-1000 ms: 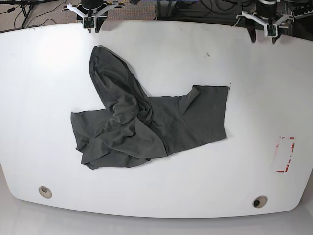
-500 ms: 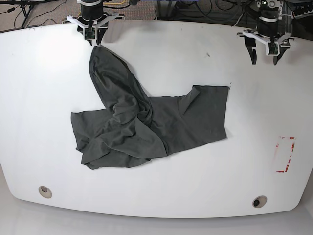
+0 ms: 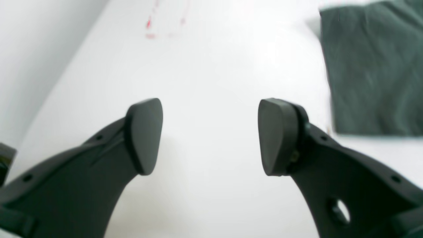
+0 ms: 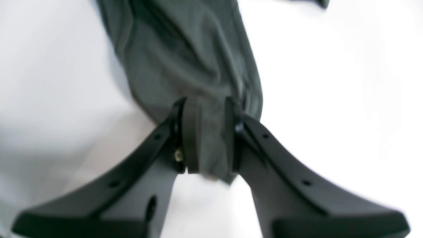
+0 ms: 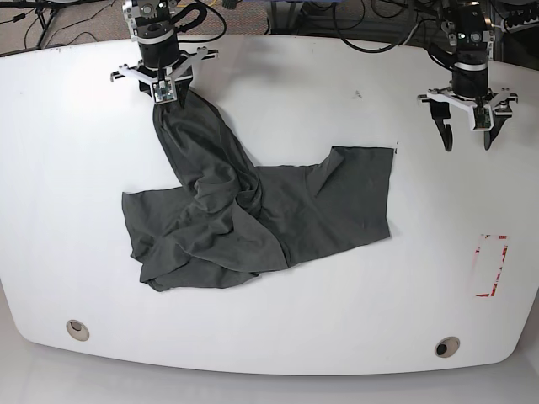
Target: Fold the T-shirt properly
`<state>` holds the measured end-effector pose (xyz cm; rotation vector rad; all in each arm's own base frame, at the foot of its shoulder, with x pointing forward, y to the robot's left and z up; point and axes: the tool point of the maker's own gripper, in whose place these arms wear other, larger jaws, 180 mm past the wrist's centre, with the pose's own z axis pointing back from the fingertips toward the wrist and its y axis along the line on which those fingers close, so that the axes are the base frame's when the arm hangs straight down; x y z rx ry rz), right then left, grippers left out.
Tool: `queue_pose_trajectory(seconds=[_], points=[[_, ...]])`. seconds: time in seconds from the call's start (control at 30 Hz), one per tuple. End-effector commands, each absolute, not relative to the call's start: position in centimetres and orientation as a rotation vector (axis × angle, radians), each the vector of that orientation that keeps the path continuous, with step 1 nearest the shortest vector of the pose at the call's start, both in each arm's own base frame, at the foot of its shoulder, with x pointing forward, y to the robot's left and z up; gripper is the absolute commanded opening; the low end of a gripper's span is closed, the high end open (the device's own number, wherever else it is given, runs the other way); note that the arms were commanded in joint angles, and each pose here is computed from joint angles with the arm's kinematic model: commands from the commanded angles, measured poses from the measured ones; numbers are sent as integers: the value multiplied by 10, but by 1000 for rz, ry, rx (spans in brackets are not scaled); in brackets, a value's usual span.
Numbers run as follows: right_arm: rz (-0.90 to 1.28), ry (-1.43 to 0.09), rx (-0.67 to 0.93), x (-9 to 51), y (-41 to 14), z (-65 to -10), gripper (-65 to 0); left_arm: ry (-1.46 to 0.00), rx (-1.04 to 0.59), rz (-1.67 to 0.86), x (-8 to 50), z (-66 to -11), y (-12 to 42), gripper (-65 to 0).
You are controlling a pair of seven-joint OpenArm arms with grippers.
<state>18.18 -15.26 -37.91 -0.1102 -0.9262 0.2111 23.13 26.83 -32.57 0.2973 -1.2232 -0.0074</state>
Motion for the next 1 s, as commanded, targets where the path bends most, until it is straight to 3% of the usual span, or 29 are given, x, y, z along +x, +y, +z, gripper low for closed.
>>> queue_pose_trajectory(seconds=[0.0, 0.1, 0.43, 0.5, 0.63, 0.83, 0.97], points=[[211, -973, -123, 194, -154, -368, -495, -1292, 317, -14, 244, -306, 272, -235], [202, -989, -130, 206, -155, -363, -471, -1318, 320, -15, 253, -299, 272, -236], [178, -993, -134, 231, -150, -354, -304, -1408, 324, -9, 275, -270, 267, -229], [201, -983, -115, 222, -145, -358, -238, -1386, 331, -22, 271, -270, 268, -186], [211, -997, -101, 220, -139, -356, -185, -1339, 333, -38, 267, -276, 269, -110], [206, -1015, -110, 226, -143, -352, -175, -1316, 331, -41, 264, -283, 270, -62], [178, -995, -153, 224, -158, -354, -184, -1324, 326, -24, 264, -287, 272, -70]])
